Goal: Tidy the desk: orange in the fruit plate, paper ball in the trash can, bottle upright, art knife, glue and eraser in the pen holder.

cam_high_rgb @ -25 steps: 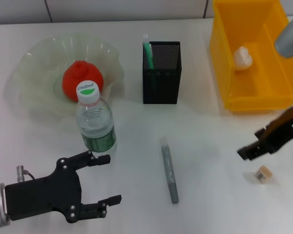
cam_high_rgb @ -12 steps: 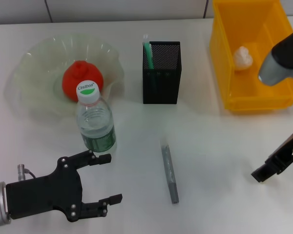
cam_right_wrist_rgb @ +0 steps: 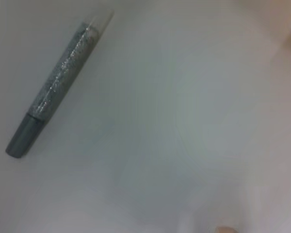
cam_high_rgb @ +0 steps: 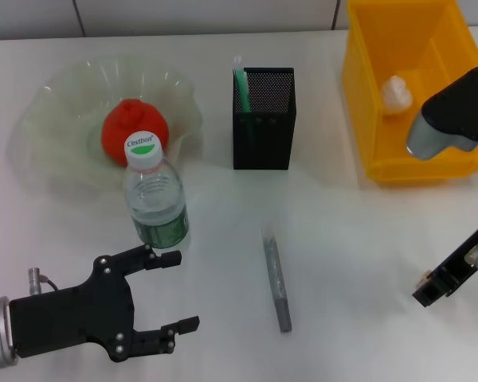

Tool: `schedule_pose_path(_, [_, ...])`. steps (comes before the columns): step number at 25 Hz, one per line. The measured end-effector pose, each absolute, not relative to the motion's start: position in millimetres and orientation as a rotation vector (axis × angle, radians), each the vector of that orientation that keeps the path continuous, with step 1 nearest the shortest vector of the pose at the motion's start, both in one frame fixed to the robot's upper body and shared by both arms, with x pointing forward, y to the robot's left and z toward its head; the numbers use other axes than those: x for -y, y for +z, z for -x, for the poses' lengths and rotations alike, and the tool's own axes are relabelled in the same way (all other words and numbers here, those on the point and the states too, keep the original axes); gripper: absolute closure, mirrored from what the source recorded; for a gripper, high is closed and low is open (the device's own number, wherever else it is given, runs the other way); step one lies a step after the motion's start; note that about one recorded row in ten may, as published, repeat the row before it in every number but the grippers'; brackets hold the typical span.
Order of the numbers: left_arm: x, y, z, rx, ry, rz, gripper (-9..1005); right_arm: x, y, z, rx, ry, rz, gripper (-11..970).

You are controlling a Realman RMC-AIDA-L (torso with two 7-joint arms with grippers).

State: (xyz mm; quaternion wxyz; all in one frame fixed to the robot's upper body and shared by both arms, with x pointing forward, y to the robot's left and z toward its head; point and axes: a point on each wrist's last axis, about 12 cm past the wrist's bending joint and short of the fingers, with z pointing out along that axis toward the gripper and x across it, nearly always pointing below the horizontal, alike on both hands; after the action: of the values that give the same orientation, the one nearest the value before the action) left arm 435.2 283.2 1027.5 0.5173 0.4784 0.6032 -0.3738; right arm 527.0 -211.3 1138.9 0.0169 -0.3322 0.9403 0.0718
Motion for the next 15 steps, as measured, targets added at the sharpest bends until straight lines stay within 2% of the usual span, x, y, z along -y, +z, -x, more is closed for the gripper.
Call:
schedule_pose_path(2, [-283,1027,-435,-1.448,-0.897,-1.149,181,211,1137,-528,-2.926,0.223,1.036,434])
schedule_pose_path(7, [-283,1027,-435,-1.448,-0.897,-1.149,181,207,1130,-530,-2.916,0.211,1.056,558])
schedule_pose_path(13, [-284,1027,-433,-1.451,-0.896,-1.147,181,204,1131,-532,-2.893,0.201,1.078,757])
schedule_pose_path(15, [-284,1026,-433,-1.451,-0.896,-1.147,181,203,1137,-531,-2.872,0.198,1.080,771])
